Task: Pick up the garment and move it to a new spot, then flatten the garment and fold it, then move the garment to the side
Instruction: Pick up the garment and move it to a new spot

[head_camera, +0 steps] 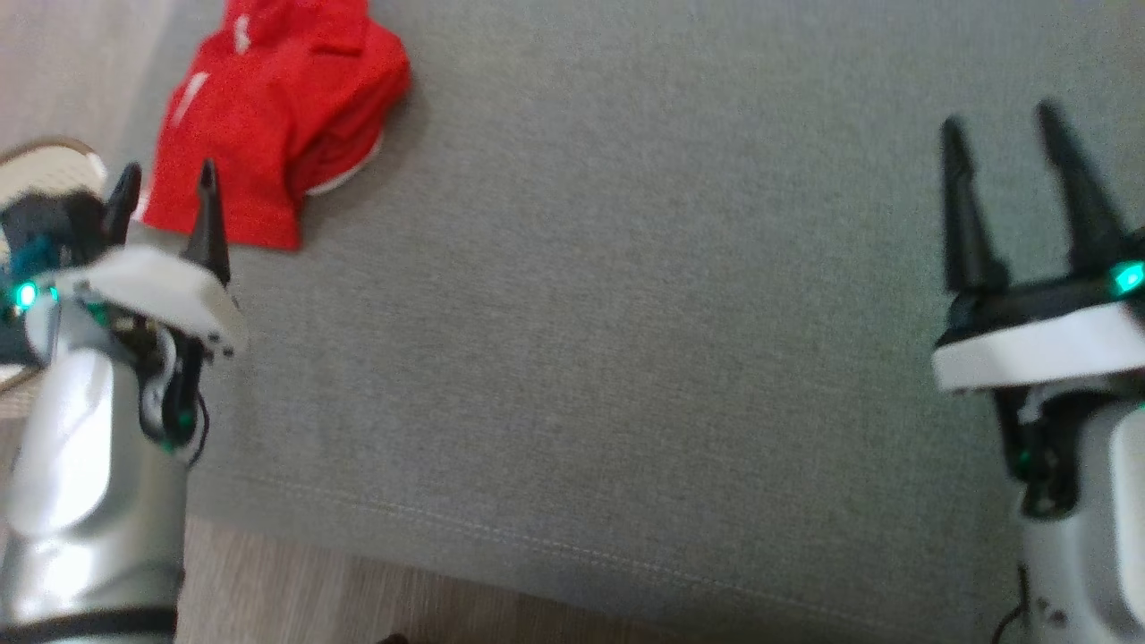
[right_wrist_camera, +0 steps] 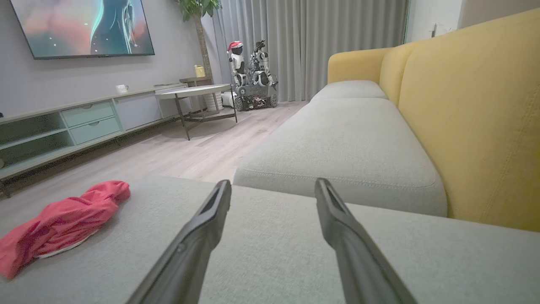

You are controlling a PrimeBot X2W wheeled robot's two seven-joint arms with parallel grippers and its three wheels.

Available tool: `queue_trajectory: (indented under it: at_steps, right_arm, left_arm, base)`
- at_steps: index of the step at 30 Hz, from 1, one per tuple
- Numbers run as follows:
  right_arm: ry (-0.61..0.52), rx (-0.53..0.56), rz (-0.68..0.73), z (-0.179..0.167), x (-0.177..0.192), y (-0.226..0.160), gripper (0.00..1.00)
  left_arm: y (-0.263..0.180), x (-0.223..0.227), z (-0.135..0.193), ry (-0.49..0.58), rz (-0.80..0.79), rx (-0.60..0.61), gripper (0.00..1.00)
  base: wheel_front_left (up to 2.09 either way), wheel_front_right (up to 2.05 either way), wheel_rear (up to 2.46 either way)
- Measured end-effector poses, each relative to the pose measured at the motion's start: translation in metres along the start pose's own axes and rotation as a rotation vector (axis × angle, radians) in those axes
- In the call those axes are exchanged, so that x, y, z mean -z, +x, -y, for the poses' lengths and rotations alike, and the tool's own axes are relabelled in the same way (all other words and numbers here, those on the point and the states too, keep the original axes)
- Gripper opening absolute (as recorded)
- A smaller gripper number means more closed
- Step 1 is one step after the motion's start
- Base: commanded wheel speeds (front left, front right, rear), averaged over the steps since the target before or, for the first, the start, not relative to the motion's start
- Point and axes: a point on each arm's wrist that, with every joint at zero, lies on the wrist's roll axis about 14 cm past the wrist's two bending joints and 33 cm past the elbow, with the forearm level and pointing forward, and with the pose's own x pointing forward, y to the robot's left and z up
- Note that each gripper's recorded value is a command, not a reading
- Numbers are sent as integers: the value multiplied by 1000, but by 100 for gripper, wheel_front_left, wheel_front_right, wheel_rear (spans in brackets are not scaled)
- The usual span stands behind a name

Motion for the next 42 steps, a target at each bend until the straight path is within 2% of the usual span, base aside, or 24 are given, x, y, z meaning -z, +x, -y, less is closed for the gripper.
queue_trajectory:
  at_steps: [5,10,16,17,18,22,27,33,38,42]
  right_arm:
    - [-26,43,14,26,-6,8,100]
    - [-26,63,-16,36,4,4,100]
    - [-25,77,-43,41,14,0,100]
    - [-25,80,-45,43,15,-1,100]
    - [-26,82,-45,43,15,-1,100]
    - [-31,88,-26,43,8,-4,100]
    - [-20,90,4,38,-4,-11,100]
    - [15,93,49,29,-21,-26,100]
    - [37,55,35,6,-18,-41,100]
    - [52,70,79,7,-32,-50,100]
  left_arm:
    - [37,28,15,33,-154,42,100]
    - [54,62,17,61,-286,38,100]
    - [68,84,23,95,-373,50,100]
    - [69,86,24,94,-384,54,85]
    - [70,87,25,94,-389,58,2]
    - [69,83,31,77,-361,85,0]
    - [68,48,45,37,-211,140,0]
    - [45,-7,113,-32,-33,332,0]
    - [15,-58,144,-72,94,462,0]
    - [-15,-102,184,-123,187,604,0]
  base:
    - [0,0,0]
    - [0,0,0]
    - [0,0,0]
    - [0,0,0]
    - [0,0,0]
    - [0,0,0]
    - [0,0,0]
    - [0,0,0]
    - [0,0,0]
    - [0,0,0]
